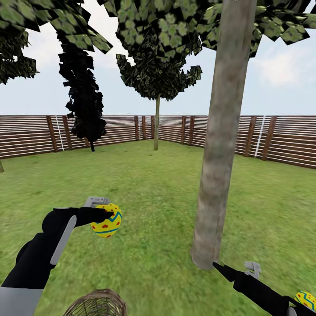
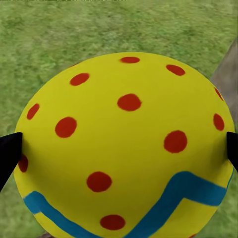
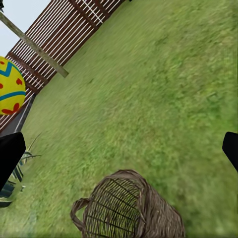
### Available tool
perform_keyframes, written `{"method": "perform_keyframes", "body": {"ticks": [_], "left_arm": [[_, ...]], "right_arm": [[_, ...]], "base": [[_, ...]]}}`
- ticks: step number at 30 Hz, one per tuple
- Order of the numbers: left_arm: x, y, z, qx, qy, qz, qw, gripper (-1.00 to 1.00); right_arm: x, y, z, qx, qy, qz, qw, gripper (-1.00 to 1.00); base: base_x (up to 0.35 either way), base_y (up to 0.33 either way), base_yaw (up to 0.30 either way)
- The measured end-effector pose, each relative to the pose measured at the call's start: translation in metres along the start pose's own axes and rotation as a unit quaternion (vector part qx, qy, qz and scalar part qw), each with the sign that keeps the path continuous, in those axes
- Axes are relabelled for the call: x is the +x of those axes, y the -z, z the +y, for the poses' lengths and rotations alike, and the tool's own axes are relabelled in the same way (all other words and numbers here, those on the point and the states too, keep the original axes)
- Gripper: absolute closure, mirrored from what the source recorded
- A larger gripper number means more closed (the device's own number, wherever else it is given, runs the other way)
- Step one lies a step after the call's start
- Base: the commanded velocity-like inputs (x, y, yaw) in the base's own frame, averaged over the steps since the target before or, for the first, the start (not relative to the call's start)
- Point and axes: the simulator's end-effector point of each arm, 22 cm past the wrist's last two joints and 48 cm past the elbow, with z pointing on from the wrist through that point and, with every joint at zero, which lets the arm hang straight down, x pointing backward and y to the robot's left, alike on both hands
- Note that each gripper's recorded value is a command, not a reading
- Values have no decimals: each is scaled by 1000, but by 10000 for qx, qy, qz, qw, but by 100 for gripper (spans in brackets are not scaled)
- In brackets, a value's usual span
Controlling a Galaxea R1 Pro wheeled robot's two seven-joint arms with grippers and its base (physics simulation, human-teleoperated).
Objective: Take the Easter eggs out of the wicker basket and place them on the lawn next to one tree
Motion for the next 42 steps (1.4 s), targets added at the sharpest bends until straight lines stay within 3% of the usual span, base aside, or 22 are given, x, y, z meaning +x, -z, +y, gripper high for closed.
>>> {"method": "perform_keyframes", "body": {"ticks": [42], "left_arm": [[-44, 34, -3, 0, -6, 12, 10000, 100]], "right_arm": [[-35, 15, 38, 5, -36, 28, 10000, -100]], "base": [[0, 0, 0]]}}
